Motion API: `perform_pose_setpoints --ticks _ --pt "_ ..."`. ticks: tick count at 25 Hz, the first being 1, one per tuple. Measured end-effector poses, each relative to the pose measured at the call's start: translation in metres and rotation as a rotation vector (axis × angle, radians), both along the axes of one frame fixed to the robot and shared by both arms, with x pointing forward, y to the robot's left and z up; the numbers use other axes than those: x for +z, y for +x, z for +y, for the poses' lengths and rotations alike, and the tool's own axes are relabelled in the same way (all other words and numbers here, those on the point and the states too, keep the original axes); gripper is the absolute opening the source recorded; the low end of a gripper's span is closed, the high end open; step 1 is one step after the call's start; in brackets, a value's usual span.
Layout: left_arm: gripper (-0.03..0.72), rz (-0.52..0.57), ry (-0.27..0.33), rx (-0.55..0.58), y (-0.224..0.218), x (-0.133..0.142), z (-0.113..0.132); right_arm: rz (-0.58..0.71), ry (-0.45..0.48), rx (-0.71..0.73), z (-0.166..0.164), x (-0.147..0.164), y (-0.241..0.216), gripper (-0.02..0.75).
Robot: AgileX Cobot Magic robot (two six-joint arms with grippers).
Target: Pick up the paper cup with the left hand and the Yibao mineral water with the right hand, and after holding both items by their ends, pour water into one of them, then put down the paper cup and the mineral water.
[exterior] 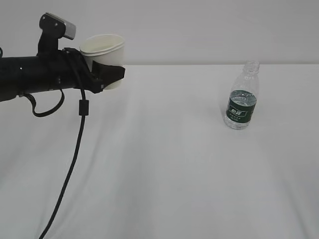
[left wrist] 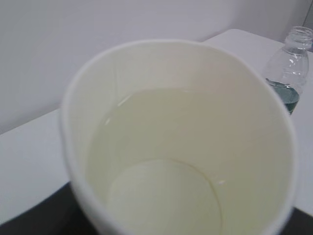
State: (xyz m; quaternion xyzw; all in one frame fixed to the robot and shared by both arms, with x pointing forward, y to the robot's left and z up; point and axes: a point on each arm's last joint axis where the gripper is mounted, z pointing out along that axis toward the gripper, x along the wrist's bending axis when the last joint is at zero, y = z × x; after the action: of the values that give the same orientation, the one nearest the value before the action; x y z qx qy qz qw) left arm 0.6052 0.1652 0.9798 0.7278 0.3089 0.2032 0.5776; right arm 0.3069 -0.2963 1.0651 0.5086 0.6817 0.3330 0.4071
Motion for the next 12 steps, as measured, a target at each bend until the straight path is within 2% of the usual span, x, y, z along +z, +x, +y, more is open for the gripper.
perform_pose_setpoints --ticks 8,12 --pt "0.447 0.005 -0.003 0.038 0.005 -0.001 0.012 0.0 0.0 0.0 0.0 0.0 0.0 0.585" --pt "0.447 0.038 -0.004 0.066 0.009 -0.012 0.018 0.0 0.0 0.0 0.0 0.0 0.0 0.585"
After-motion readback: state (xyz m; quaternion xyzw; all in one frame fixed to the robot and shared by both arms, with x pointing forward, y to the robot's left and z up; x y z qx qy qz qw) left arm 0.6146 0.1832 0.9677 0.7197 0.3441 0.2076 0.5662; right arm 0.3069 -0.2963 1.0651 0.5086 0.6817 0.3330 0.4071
